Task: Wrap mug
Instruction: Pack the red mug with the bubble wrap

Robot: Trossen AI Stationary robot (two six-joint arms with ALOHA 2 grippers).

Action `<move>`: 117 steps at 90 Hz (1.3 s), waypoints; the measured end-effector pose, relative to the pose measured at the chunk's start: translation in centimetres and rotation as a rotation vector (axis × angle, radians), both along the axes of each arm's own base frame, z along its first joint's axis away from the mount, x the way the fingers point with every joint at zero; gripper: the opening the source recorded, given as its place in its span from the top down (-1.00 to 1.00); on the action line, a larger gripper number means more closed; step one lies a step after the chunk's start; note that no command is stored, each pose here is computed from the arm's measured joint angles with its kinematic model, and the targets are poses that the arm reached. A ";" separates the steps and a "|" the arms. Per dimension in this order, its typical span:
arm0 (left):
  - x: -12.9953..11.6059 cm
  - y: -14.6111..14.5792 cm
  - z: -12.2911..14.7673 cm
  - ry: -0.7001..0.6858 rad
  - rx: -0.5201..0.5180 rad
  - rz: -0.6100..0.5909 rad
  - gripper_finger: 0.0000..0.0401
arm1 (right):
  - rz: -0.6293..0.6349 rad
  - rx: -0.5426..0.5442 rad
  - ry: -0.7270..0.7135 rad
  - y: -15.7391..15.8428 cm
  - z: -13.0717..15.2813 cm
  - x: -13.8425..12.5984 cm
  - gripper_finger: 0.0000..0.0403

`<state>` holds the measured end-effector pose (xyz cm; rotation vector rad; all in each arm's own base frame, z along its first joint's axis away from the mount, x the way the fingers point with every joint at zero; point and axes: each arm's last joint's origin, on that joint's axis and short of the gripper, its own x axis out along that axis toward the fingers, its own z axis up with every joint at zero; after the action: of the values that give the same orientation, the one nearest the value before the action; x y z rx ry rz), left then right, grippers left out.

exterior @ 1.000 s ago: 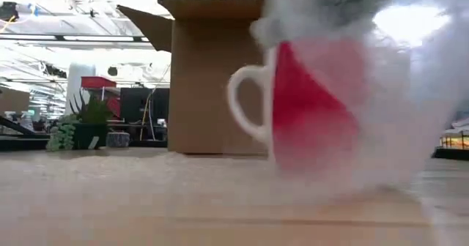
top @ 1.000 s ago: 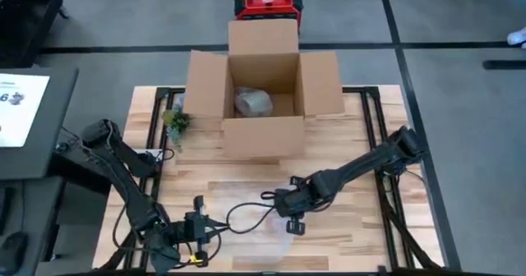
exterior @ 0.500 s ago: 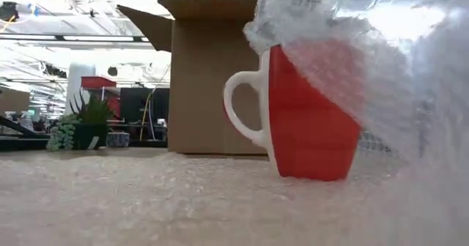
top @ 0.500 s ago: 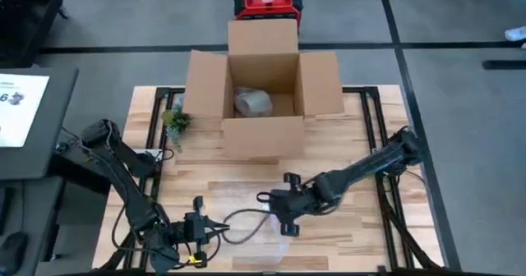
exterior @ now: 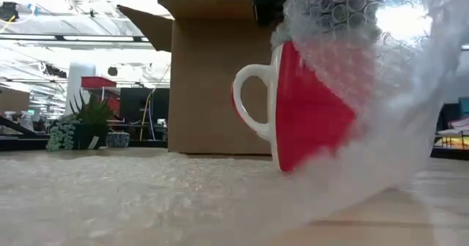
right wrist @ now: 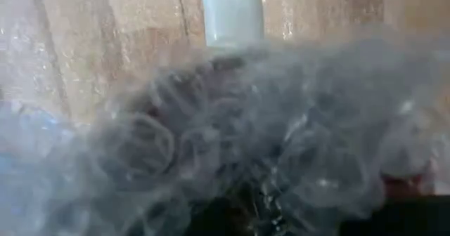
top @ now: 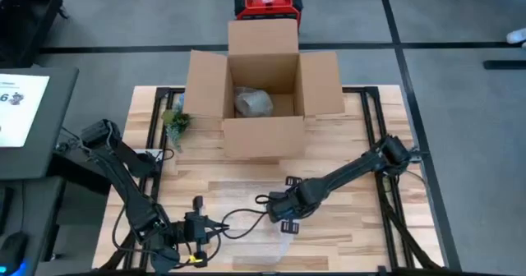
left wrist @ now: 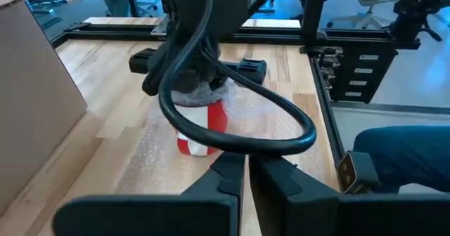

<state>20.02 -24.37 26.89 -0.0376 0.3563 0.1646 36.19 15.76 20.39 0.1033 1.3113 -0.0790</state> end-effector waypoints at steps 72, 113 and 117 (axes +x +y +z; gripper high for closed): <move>0.1 0.0 0.0 0.000 0.000 0.001 0.99 | 0.048 0.083 -0.255 1.8 5.7 -1.5 0.95; 0.2 0.1 0.0 0.004 -0.002 0.000 0.99 | -0.031 -0.045 -0.004 -0.3 -1.6 1.0 0.95; 0.2 0.1 0.0 0.004 -0.002 0.002 0.99 | -0.030 -0.051 0.012 -0.3 -2.0 1.0 0.95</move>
<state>20.24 -24.23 26.90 -0.0396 0.3609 0.1662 37.22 15.46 18.42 0.0791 1.3194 -0.1385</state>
